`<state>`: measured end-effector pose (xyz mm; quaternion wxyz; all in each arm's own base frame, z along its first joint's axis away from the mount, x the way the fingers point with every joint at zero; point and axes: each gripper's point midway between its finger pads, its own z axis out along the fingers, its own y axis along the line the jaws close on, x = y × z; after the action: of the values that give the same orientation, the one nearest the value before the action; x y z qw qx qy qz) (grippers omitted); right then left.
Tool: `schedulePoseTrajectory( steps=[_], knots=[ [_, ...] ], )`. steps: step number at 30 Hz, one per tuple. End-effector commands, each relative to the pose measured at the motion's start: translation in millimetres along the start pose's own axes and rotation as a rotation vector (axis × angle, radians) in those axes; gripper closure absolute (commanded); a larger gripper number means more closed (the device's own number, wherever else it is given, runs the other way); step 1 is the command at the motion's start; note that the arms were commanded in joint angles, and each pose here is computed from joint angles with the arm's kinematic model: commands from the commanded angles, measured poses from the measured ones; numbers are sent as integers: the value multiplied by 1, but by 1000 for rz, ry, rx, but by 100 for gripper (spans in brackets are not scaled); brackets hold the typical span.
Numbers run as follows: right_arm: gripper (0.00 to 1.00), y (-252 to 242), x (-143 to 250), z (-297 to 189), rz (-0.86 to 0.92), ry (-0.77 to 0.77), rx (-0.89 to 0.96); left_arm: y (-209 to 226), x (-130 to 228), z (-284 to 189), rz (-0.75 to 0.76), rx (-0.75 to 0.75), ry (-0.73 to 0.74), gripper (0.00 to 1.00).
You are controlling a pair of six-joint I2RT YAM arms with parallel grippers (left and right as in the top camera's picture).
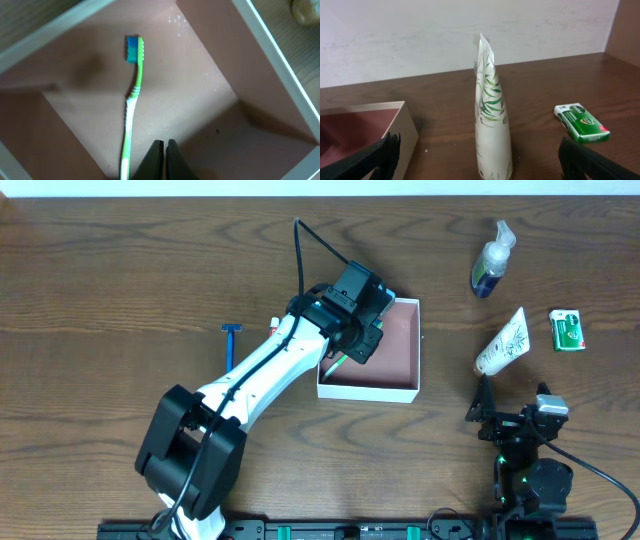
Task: Pack container
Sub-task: 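Lower the toothbrush into the box and open the left gripper, then move the left gripper over the Colgate toothpaste tube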
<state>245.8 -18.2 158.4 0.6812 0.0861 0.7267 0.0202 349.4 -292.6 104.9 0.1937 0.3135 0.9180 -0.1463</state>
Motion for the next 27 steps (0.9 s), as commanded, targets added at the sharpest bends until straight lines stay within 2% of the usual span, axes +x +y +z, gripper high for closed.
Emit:
schedulePoseTrajectory(
  steps=[1, 2, 3, 6, 9, 11, 14, 19, 23, 27],
  knots=[
    [1, 3, 2, 0, -11, 3, -13, -4, -28, -41, 19, 7, -120, 87],
    [1, 3, 2, 0, -11, 3, -13, -2, -32, -52, 18, 0, -146, 75],
    [1, 3, 2, 0, -11, 3, -13, 2, -35, -63, 14, -18, -169, 69],
    [1, 3, 2, 0, -11, 3, -13, 33, -39, -99, -22, -151, -229, 66],
    [1, 3, 2, 0, -11, 3, -13, 75, -30, -130, -91, -293, -241, 41],
    [1, 3, 2, 0, -11, 3, -13, 99, -17, -139, -149, -330, -216, 26],
    [1, 3, 2, 0, -11, 3, -13, 135, 9, -142, -284, -357, -151, 24],
    [1, 3, 2, 0, -11, 3, -13, 161, 44, -122, -404, -278, -59, 24],
    [1, 3, 2, 0, -11, 3, -13, 174, 65, -98, -440, -275, 23, 24],
    [1, 3, 2, 0, -11, 3, -13, 178, 80, -66, -415, -252, 118, 24]
  ],
)
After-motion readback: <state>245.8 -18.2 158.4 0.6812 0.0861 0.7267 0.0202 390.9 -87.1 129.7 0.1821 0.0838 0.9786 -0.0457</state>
